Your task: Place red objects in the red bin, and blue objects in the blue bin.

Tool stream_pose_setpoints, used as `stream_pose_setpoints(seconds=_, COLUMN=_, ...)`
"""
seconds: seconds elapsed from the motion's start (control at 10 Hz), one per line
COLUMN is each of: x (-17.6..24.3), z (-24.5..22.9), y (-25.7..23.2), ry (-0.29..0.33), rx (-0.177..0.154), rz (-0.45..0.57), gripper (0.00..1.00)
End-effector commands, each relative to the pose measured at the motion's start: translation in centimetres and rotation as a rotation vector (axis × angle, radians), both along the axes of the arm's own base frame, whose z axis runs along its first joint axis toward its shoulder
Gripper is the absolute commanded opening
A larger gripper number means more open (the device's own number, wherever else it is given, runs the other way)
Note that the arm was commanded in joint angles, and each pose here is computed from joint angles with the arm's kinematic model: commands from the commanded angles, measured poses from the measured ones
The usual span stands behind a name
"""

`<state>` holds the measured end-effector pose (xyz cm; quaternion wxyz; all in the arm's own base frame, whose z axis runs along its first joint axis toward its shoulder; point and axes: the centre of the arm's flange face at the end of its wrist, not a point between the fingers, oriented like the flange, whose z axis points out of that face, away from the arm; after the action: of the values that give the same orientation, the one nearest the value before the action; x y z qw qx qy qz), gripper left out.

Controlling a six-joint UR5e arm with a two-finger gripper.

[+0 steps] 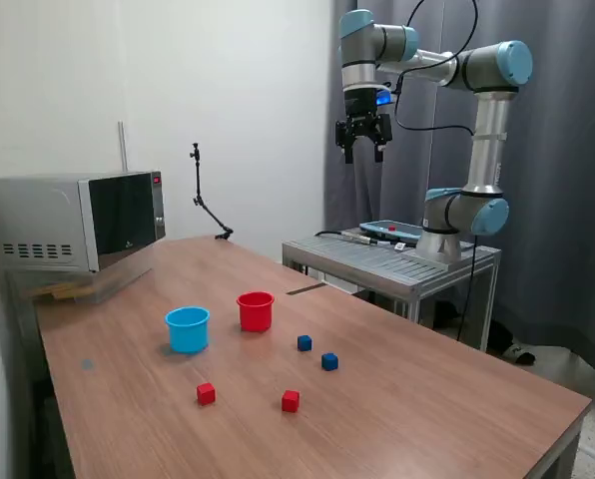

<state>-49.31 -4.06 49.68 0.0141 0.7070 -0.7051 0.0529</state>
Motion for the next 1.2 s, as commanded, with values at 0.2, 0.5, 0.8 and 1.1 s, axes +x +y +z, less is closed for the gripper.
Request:
stream_pose_setpoints(seconds=0.2, x=0.0, z=0.0, y=0.0, ry=0.000, rx=0.000, rz=0.000, gripper=1.00)
stream_pose_setpoints(seconds=0.5, x=-0.1, z=-0.1, y=0.0, ry=-0.001, rx=-0.002, rz=-0.001, gripper=1.00)
stream_pose_setpoints(seconds=0.8, x=-0.2, z=-0.1, y=0.1, ry=0.002, rx=-0.003, rz=-0.003, gripper=1.00)
stream_pose_setpoints(seconds=1.1, x=-2.2, z=-1.8, y=0.4, ry=0.006, rx=-0.011, rz=-0.051, gripper=1.00)
